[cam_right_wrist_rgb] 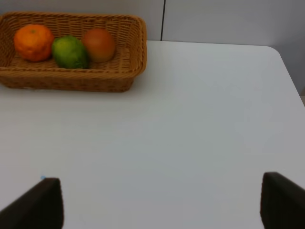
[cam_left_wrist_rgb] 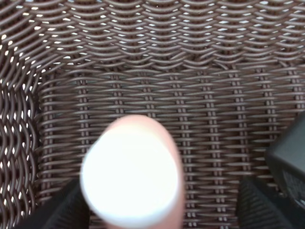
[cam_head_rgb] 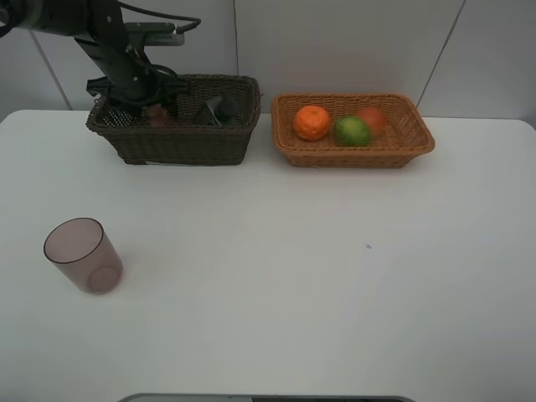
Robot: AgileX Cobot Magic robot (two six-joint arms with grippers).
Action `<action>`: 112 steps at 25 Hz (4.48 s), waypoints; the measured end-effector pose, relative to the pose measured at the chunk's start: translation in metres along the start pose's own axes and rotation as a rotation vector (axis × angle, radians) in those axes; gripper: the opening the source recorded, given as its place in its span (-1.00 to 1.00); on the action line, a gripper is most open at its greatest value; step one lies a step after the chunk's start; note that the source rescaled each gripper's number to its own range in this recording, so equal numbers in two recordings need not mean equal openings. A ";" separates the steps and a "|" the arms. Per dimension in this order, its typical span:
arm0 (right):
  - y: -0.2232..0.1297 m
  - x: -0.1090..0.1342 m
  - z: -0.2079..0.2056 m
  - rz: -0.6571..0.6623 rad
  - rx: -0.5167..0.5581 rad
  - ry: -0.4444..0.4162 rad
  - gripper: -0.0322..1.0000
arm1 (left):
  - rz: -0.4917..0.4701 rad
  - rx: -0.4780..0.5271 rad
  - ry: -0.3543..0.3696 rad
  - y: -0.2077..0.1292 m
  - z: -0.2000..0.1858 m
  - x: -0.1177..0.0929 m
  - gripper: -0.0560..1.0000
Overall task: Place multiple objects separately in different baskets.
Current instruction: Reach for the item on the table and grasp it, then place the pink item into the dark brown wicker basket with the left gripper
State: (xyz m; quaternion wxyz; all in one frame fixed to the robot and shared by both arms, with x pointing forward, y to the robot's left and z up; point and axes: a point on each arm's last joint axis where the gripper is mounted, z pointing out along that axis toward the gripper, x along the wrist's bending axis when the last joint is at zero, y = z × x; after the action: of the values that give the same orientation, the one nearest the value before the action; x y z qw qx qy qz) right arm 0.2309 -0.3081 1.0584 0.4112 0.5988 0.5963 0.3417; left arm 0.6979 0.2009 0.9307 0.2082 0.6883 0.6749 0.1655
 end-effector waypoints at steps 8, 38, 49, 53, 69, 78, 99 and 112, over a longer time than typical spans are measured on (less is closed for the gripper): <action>0.000 0.000 0.000 0.000 0.000 0.000 0.60 | -0.002 -0.052 -0.010 0.011 -0.022 -0.001 0.67; 0.000 0.000 0.000 0.000 0.000 0.000 0.60 | 0.319 0.236 -0.077 -0.121 -0.168 -0.009 0.98; 0.000 0.000 0.000 0.000 0.000 0.000 0.60 | 0.308 0.281 -0.068 -0.162 -0.182 0.006 0.98; 0.000 0.000 0.000 0.000 0.000 0.000 0.60 | 0.263 0.302 -0.048 -0.165 -0.179 0.018 0.98; 0.000 0.000 0.000 0.000 0.000 0.000 0.60 | 0.167 0.372 -0.002 -0.195 -0.154 0.046 0.98; 0.000 0.000 0.000 0.000 0.000 0.000 0.60 | 0.117 0.397 0.009 -0.195 -0.130 0.051 0.98; 0.000 0.000 0.000 0.000 0.000 0.000 0.60 | 0.098 0.435 0.008 -0.205 -0.088 0.050 0.94; 0.000 0.000 0.000 0.000 0.000 0.000 0.60 | 0.083 0.438 0.010 -0.205 -0.088 0.050 -0.88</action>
State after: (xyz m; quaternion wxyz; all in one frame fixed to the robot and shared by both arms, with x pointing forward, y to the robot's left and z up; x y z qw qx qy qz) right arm 0.2309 -0.3081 1.0584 0.4112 0.5988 0.5963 0.3417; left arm 0.4783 0.2568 0.8991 0.0435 0.7434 0.6669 0.0266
